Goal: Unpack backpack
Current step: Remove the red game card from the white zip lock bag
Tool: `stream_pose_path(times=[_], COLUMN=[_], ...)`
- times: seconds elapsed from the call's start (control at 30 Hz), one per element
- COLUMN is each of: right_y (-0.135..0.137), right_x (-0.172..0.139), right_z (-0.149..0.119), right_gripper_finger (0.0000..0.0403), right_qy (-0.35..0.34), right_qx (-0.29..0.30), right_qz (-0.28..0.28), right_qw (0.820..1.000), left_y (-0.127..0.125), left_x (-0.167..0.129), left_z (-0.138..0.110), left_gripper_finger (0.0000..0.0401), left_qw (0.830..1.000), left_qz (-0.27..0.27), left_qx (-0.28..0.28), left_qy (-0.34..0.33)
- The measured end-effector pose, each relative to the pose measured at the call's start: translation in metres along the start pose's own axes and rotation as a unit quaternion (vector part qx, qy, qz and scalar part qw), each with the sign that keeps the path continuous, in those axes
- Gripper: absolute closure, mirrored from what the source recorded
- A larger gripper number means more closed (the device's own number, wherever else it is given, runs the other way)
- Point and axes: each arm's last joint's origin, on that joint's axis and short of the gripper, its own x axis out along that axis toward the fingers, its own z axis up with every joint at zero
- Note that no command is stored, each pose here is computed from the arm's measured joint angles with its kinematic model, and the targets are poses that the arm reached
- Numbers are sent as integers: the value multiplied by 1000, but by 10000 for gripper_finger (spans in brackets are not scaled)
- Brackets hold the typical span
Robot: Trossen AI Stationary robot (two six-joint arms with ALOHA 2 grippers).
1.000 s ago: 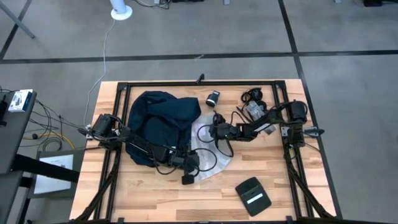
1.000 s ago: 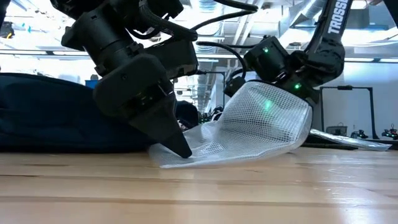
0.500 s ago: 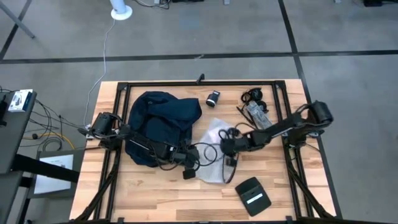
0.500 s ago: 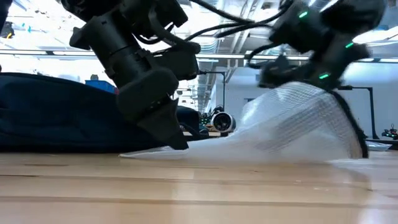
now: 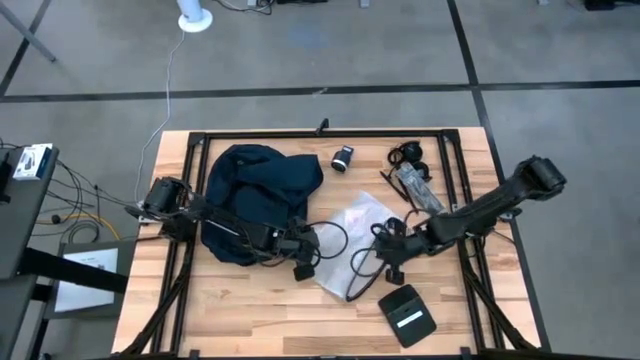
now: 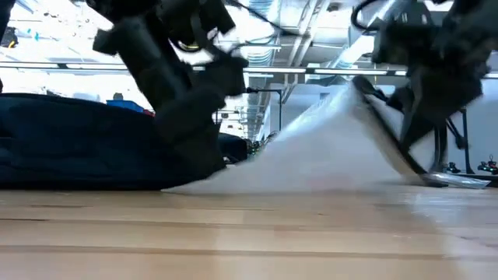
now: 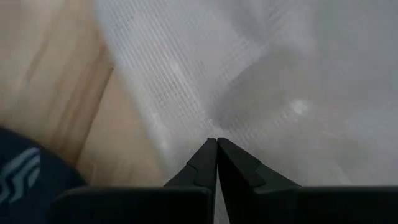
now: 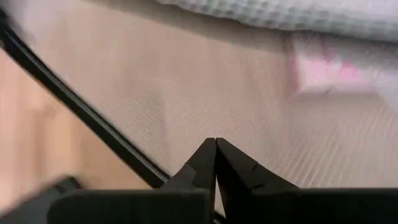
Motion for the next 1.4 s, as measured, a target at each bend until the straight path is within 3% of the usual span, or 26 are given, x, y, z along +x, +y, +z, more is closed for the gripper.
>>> stream_pose_path(times=[0.17, 0.33, 0.5, 0.8, 1.07, 1.27, 1.4], right_y=[6, 7, 2, -7, -9, -9, -9], right_x=[-23, -43, -52, -50, -49, -49, -49], right_z=[5, 9, 12, 15, 10, 11, 11], right_gripper_finger=[402, 402, 402, 394, 296, 212, 173], right_qy=[-36, -70, -87, -83, -58, -59, -59], right_qx=[24, 31, 40, 76, 120, 134, 140], right_qz=[60, 89, 93, 76, 67, 69, 69], right_qw=[997, 993, 991, 991, 989, 987, 986], left_y=[7, 11, 13, 16, 22, 22, 17], left_x=[-25, -51, -74, -82, -81, -81, -83], left_z=[4, 17, 32, 29, 36, 39, 46], left_gripper_finger=[401, 401, 401, 401, 376, 300, 246], left_qw=[1000, 999, 995, 996, 992, 988, 980], left_qz=[24, 19, -6, 4, 12, -20, -73], left_qx=[-3, -6, -13, -11, -62, -104, -126], left_qy=[3, -41, -97, -86, -110, -114, -138])
